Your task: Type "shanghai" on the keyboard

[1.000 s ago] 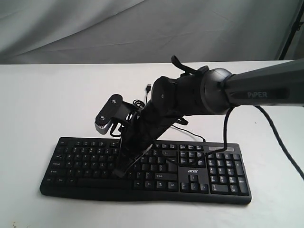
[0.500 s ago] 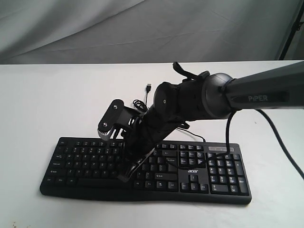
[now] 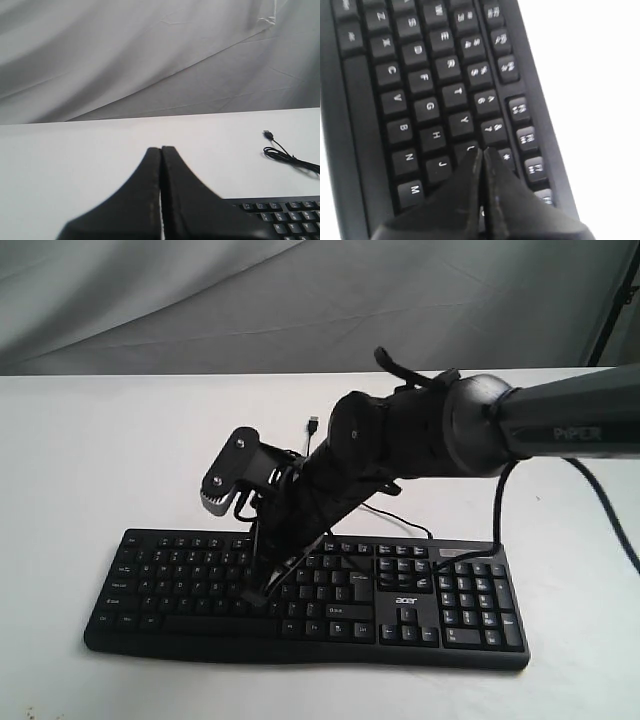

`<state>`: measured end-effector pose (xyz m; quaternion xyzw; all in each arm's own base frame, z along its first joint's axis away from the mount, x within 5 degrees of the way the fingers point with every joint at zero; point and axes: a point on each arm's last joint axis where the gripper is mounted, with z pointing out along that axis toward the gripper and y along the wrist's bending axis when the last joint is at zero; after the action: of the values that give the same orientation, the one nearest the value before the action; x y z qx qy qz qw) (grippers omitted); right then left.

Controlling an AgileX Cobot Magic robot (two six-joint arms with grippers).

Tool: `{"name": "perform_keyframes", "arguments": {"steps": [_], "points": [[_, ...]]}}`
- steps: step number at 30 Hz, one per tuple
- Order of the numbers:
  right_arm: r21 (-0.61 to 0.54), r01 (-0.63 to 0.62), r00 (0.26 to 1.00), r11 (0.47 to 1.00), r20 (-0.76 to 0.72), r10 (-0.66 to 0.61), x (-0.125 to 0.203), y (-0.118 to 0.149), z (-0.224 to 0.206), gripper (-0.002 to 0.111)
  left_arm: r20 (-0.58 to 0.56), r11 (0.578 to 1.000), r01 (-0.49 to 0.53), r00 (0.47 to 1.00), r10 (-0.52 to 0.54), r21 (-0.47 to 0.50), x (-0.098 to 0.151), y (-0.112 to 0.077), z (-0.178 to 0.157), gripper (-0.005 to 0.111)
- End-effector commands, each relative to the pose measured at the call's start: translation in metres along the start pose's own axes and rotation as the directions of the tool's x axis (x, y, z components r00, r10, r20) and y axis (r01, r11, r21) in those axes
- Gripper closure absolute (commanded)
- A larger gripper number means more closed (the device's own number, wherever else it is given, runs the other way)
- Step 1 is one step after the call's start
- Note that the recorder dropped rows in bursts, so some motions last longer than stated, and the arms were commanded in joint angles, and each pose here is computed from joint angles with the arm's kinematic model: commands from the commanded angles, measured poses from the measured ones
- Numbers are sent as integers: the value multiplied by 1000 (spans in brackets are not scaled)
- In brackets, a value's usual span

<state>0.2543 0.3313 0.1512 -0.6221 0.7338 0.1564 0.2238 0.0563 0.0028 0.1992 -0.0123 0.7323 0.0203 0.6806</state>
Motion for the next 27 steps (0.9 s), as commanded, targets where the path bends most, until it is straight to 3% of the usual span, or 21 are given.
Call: {"name": "perform_keyframes", "arguments": {"steps": [1,16,27], "points": [[30,16,1000,999,24,-17,-8,-2,-29,108,7,1000,2,1000,-2,7,0,0,0,107],[117,9,979,993,200,-33,-37,12,-136,108,7,1000,2,1000,-2,7,0,0,0,107],[189,-42,953,981,303,-17,-46,6,-146,108,7,1000,2,1000,-2,7,0,0,0,107]]}}
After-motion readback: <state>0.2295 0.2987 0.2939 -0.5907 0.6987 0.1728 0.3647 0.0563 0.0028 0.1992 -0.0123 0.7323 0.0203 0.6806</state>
